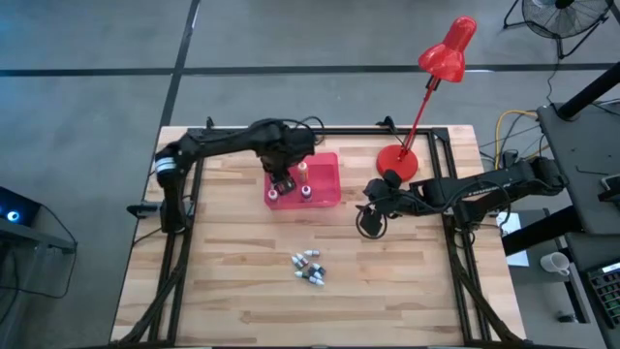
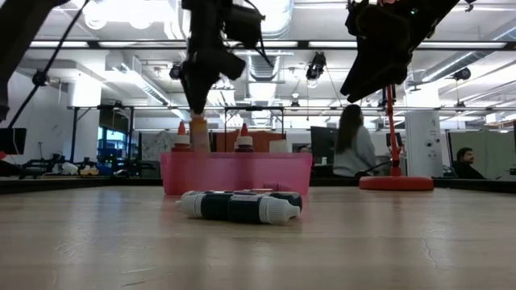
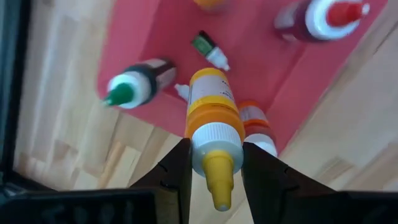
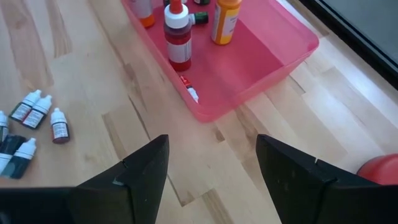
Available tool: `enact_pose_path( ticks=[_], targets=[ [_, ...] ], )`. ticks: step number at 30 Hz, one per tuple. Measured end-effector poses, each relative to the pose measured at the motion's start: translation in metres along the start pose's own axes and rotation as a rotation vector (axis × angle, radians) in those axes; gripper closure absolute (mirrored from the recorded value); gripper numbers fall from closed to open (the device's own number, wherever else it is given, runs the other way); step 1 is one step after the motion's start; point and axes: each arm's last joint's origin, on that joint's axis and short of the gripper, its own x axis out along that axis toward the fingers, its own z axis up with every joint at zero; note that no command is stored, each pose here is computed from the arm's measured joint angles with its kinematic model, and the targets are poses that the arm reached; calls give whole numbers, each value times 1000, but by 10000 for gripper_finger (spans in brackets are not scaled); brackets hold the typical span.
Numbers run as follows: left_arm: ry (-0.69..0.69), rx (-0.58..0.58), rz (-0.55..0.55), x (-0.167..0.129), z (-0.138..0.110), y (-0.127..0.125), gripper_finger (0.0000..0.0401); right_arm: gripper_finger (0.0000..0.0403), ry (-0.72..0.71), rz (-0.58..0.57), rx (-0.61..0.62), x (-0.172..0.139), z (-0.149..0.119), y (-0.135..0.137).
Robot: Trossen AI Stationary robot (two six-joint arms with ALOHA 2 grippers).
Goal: Pick & Place food coloring
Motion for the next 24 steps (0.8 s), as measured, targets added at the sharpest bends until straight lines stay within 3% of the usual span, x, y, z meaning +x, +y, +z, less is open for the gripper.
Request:
enact_pose_path(
  ticks=[10, 24],
  targets=[
    [121, 139, 1, 39, 16, -9, 314, 170, -6, -18, 14, 1, -1, -1],
    [162, 209, -31, 59, 19, -11, 302, 170, 0, -21, -14, 2, -2, -1]
  ],
)
